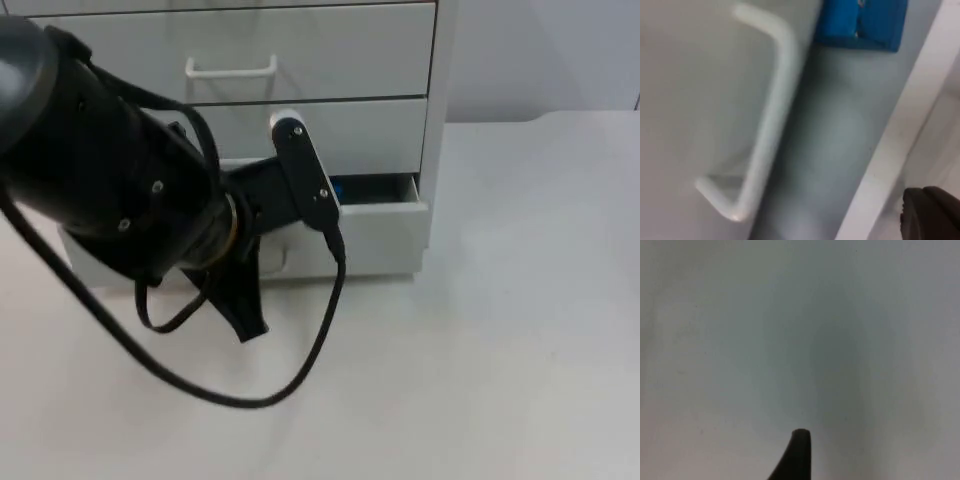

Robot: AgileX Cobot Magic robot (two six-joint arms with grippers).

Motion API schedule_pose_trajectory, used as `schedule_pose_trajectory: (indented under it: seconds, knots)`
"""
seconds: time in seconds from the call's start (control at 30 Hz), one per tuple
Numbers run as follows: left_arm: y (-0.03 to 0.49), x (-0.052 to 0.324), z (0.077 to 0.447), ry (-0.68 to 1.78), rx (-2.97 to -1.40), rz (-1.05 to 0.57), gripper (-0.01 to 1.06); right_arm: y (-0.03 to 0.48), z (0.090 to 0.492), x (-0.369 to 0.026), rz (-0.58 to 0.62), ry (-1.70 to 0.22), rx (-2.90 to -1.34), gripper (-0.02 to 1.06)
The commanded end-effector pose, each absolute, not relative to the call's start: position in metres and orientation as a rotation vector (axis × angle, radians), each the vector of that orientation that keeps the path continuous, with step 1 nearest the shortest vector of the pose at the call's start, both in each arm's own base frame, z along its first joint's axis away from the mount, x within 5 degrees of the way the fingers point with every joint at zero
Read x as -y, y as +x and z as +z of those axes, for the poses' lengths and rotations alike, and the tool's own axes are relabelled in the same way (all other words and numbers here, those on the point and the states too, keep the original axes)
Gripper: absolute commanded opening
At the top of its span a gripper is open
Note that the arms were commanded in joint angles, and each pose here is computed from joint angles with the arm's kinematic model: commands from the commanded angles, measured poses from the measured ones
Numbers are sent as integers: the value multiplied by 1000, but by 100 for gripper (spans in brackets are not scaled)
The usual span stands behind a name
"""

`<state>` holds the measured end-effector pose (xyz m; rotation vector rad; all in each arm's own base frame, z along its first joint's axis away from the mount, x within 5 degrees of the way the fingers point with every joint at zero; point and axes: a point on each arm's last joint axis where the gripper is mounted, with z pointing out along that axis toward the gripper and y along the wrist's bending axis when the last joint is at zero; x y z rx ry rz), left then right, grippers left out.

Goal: Open the drawer with the left hand, place the block into the drawer with the right hand, then close the drawer with the left hand.

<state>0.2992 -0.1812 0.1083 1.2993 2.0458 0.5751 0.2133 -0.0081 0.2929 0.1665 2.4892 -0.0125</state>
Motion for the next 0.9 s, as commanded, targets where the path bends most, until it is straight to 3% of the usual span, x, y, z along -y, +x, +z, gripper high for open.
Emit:
schedule_pose_trajectory:
  seconds: [0.0, 0.87]
  knots:
    - [309, 177, 110, 1271, -2041, 615, 0, 212, 293, 8, -3, 177, -2479, 80]
    - [349, 176, 110, 1064, -2037, 768, 0, 213, 293, 8, -3, 176, -2473, 80]
